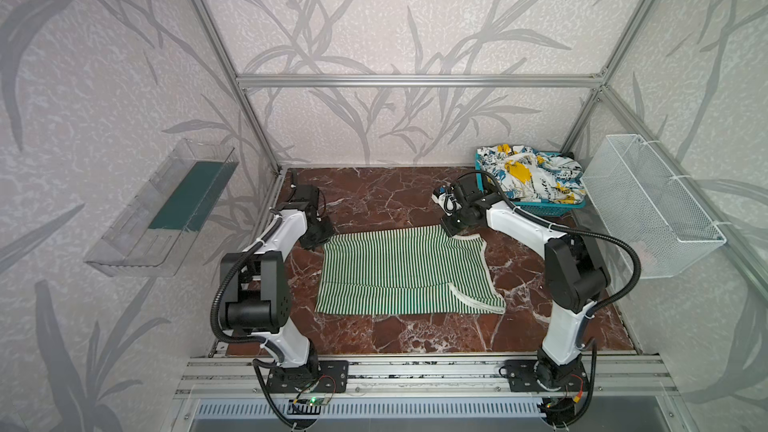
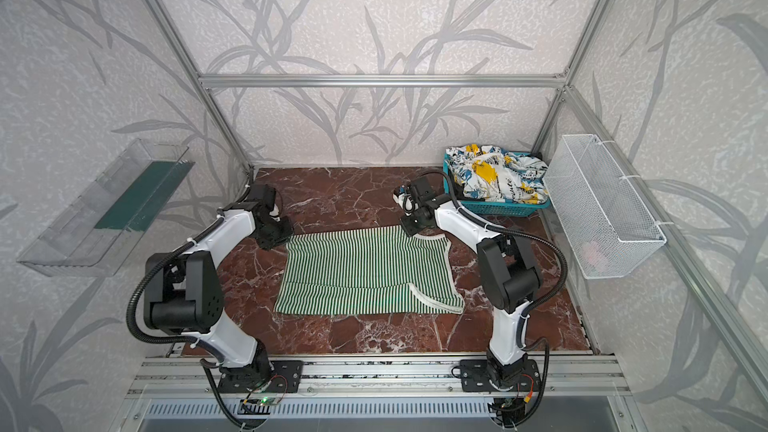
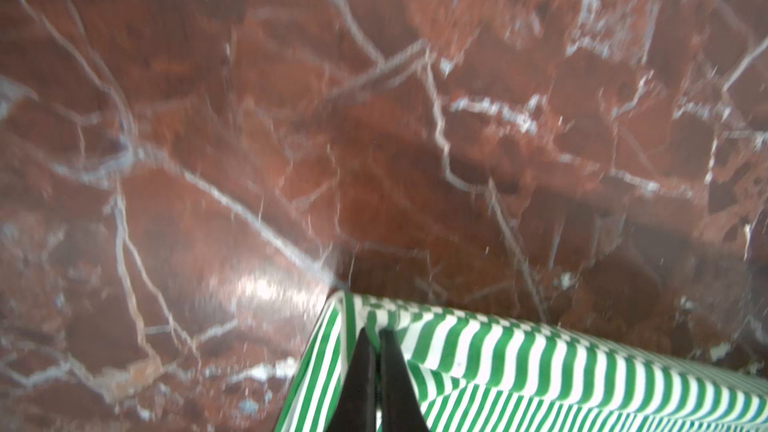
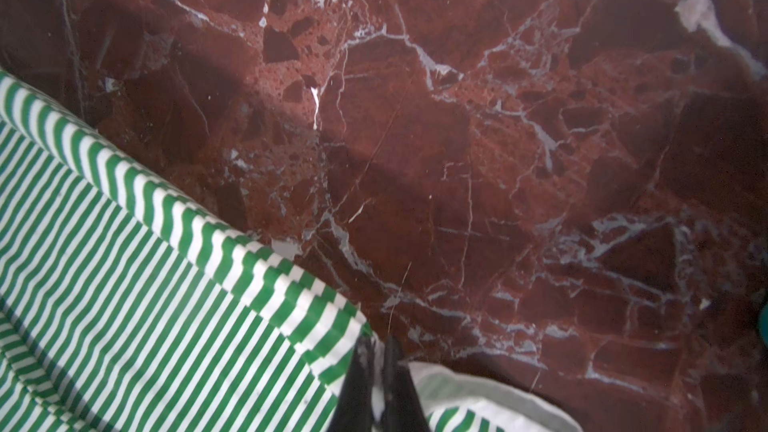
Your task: Fold and stack the mixed laundry pile
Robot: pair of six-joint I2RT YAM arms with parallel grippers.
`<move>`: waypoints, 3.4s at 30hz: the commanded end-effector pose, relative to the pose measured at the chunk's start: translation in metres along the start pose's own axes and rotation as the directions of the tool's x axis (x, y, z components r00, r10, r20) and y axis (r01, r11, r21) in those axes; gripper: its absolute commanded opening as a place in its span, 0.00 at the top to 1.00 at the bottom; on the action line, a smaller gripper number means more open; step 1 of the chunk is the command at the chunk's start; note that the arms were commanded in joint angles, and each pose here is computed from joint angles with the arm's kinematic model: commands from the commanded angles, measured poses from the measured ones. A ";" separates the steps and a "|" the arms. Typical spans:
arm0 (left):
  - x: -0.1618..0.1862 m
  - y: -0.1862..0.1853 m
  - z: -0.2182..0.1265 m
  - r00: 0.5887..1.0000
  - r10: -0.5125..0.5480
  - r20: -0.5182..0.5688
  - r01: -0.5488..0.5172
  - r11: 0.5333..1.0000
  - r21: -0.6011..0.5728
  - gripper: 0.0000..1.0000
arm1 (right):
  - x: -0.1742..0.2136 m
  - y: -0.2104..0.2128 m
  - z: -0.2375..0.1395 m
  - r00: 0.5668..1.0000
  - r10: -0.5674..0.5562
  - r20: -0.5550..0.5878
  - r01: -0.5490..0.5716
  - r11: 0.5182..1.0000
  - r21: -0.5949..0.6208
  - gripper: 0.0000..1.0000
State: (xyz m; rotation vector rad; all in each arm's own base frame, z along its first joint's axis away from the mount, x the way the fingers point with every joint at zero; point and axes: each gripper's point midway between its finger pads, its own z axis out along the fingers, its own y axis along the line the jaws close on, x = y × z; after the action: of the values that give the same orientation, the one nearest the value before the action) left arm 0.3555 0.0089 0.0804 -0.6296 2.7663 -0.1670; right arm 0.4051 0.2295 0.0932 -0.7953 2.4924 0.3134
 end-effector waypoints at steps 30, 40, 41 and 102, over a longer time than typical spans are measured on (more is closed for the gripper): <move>0.092 0.024 -0.013 0.982 -0.187 -0.034 0.189 0.979 0.078 0.70 | 0.140 0.076 -0.046 0.970 0.208 -0.128 -0.216 0.975 -0.049 0.66; 0.076 0.016 -0.005 0.984 -0.181 0.004 0.179 0.977 0.113 0.48 | 0.107 0.072 -0.026 0.972 0.208 -0.108 -0.213 0.976 -0.035 0.67; 0.075 0.014 -0.002 0.984 -0.179 -0.001 0.178 0.977 0.119 0.48 | 0.106 0.071 -0.020 0.970 0.213 -0.116 -0.218 0.975 -0.033 0.68; 0.070 -0.001 0.018 0.986 -0.091 -0.137 0.102 0.992 0.077 0.72 | 0.174 0.095 -0.018 0.901 0.280 -0.331 -0.327 0.940 -0.097 0.77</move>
State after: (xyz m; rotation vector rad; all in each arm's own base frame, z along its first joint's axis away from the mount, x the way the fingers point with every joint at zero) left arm 0.3130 -0.0242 0.0389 -0.7840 2.8206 -0.3910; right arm 0.2175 0.2138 0.0207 -0.5363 2.9247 0.5322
